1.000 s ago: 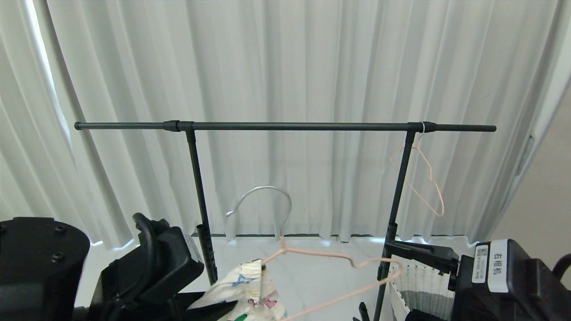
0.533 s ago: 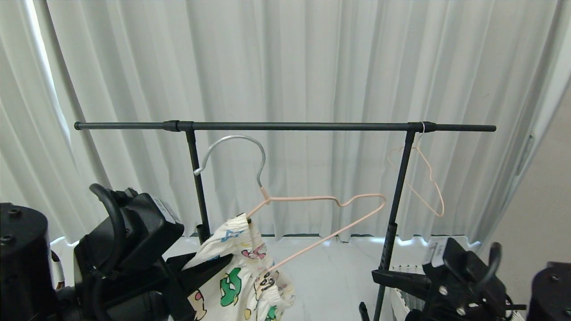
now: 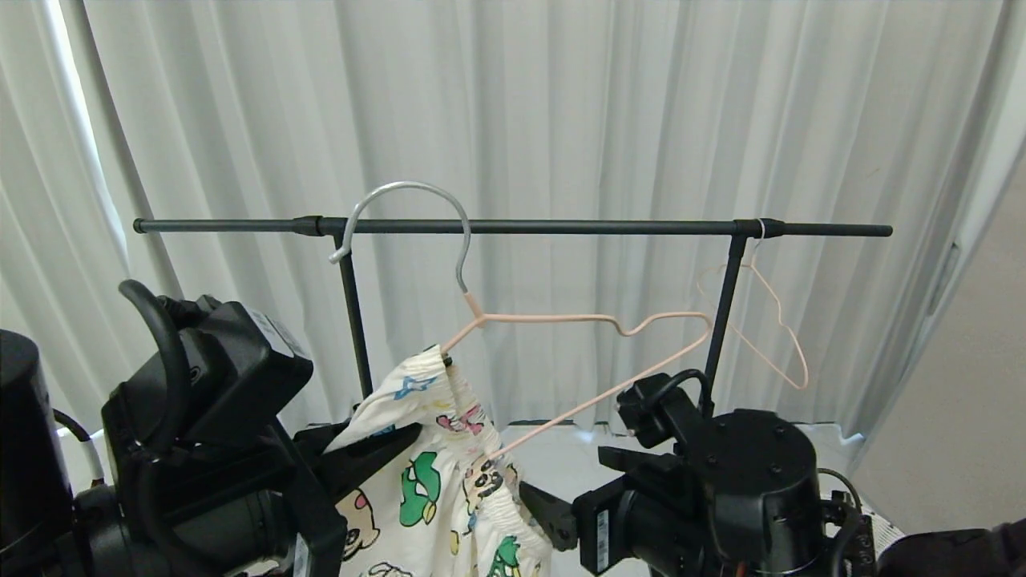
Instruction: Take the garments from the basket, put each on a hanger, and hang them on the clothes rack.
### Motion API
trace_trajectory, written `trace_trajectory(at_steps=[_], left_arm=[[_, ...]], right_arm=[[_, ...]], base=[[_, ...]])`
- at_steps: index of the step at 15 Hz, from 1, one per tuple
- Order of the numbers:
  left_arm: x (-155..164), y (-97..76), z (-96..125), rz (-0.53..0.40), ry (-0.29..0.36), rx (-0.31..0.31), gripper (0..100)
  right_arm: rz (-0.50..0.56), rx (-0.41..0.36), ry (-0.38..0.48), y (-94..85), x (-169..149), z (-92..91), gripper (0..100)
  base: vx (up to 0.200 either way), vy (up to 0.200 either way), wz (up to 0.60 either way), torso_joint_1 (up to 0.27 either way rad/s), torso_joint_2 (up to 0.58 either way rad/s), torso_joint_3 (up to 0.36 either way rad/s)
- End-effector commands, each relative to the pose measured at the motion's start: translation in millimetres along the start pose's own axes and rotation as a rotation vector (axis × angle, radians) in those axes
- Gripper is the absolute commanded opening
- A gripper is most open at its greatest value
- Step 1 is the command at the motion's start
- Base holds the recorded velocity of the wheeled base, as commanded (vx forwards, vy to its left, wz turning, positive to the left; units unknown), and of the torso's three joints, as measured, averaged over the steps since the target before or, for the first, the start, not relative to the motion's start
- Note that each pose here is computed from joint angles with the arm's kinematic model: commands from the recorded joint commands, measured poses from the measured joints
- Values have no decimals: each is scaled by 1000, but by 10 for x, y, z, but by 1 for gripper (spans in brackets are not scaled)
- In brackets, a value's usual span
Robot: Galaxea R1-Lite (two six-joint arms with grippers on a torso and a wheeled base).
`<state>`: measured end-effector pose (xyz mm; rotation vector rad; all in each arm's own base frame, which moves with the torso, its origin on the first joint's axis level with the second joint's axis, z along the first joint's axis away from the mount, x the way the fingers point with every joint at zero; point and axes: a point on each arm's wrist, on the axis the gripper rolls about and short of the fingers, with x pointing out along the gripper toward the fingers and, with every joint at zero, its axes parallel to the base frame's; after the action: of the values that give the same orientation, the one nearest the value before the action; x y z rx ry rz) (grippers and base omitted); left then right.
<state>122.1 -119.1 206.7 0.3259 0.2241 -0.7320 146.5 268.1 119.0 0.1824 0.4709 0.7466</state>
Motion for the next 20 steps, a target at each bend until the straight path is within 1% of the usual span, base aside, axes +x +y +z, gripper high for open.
trace_trajectory(at_steps=[1,2,3,5,6,7,9,10,12,13,14,15,16,17,18,20], left_arm=[[-1,2,8,1,-3,0,0],[-5,3,10,1,-5,-2,0],[-9,7,16,4,-9,-3,0],[-49,17,47,10,-30,-3,0],[-53,16,44,10,-30,-3,0],[-47,26,27,15,-22,-5,0],[-24,78,-5,47,-2,-7,0],[-16,86,-64,54,21,13,0],[-35,92,-234,65,76,60,0],[-46,88,-339,72,112,71,0],[-42,76,-413,75,142,81,0],[-29,64,-468,72,167,82,0],[-14,53,-515,66,189,82,0],[-15,50,-529,64,193,82,0],[-20,45,-549,63,199,82,0],[-29,18,-660,49,239,89,0]], right_arm=[[11,-23,49,72,73,-158,100],[16,-35,63,108,65,-211,100],[-11,-44,73,99,94,-270,100],[-98,-53,77,22,143,-356,100],[-114,-55,81,-12,136,-371,100],[-157,-59,81,-79,116,-392,0],[-256,-59,57,-212,117,-380,0],[-310,-54,50,-331,117,-361,0],[-423,-33,14,-625,130,-223,0],[-465,-38,-9,-755,121,-119,0],[-490,-56,-23,-850,101,-37,0],[-512,-70,-35,-928,83,21,0],[-546,-79,-47,-1046,78,78,0],[-569,-83,-63,-1127,71,122,0],[-577,-88,-72,-1157,64,145,0],[-556,-104,-98,-1115,22,210,0]], base=[[0,0,0,0,0,0],[0,0,0,0,0,0],[0,0,0,0,0,0],[0,0,0,0,0,0],[0,0,0,0,0,0],[0,0,0,0,0,0],[0,0,0,0,0,0],[0,0,0,0,0,0],[0,0,0,0,0,0],[0,0,0,0,0,0],[0,0,0,0,0,0],[0,0,0,0,0,0],[0,0,0,0,0,0],[0,0,0,0,0,0],[0,0,0,0,0,0],[0,0,0,0,0,0]])
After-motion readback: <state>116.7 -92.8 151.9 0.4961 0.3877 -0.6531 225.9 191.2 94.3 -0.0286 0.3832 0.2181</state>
